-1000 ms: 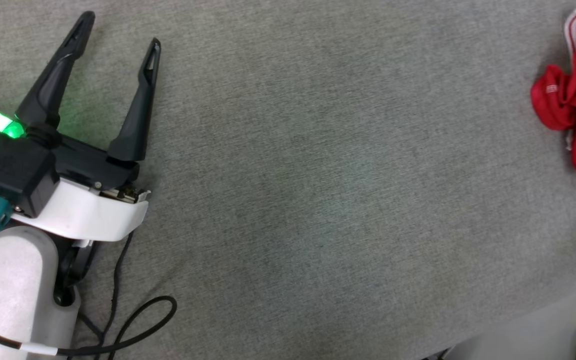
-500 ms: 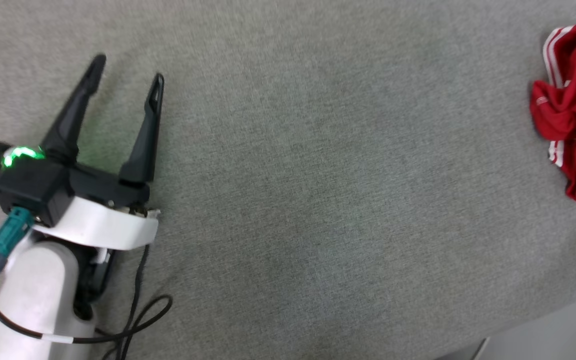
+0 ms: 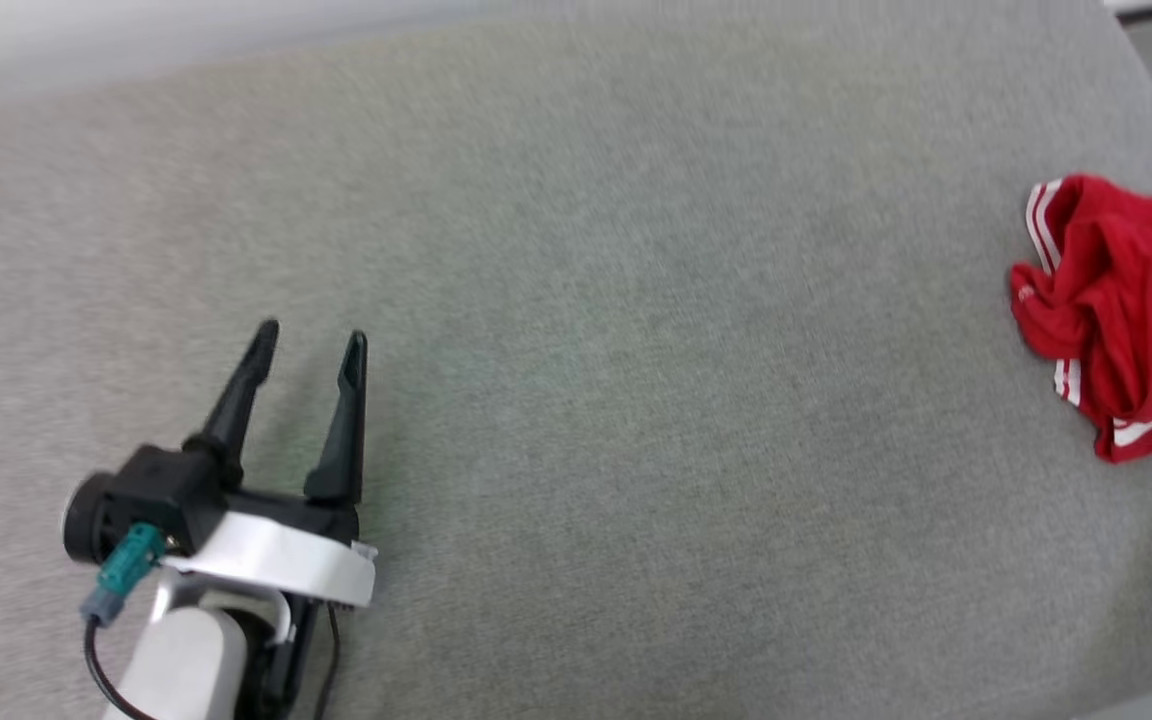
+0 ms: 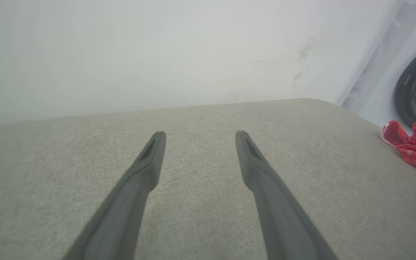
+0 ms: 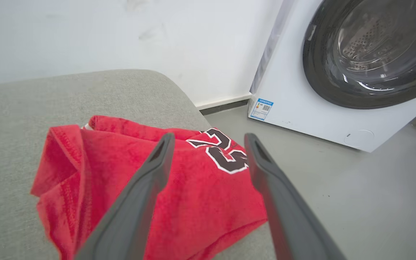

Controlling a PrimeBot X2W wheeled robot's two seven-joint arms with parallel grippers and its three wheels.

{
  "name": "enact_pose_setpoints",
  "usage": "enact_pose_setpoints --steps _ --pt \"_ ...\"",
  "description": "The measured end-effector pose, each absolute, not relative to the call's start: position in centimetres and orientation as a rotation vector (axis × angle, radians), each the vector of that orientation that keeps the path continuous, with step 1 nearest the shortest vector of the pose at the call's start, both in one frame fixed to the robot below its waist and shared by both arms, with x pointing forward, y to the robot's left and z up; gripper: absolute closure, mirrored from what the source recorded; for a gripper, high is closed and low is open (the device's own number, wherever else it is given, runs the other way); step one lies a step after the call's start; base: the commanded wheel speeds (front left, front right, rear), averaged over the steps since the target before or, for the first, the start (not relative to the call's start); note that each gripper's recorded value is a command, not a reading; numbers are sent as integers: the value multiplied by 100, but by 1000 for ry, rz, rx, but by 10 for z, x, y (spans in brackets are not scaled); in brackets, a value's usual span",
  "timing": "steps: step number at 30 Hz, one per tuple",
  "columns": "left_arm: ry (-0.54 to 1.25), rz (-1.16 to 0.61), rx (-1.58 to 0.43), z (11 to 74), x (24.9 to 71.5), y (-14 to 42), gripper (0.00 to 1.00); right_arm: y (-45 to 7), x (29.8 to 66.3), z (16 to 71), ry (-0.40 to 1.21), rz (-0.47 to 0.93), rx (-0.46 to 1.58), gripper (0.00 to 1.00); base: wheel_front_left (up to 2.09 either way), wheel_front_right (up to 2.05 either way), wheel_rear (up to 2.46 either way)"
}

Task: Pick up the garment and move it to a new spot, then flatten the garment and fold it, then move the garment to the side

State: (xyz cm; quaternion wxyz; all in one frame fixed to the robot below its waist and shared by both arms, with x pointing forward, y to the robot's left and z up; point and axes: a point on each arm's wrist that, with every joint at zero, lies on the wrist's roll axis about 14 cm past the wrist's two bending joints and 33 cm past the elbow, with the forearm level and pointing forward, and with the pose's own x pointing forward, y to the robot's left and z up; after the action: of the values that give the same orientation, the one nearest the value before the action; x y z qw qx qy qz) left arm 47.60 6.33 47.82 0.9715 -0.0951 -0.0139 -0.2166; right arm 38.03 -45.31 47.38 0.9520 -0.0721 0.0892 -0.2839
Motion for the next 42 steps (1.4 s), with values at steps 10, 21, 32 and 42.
enact_pose_setpoints --steps 10,21,32,42 --pt "-31 -291 -179 491 437 106 0 -362 383 476 78 -383 -56 0 0 0 0" --pt "-30 -144 -160 495 403 152 0 -249 380 497 1 -108 11 0 0 0 0" --pt "-57 -101 -127 502 386 169 0 -189 369 528 -64 47 51 0 0 0 0" --pt "-82 -104 -112 509 375 166 0 -185 352 531 -46 57 55 0 0 0 0"
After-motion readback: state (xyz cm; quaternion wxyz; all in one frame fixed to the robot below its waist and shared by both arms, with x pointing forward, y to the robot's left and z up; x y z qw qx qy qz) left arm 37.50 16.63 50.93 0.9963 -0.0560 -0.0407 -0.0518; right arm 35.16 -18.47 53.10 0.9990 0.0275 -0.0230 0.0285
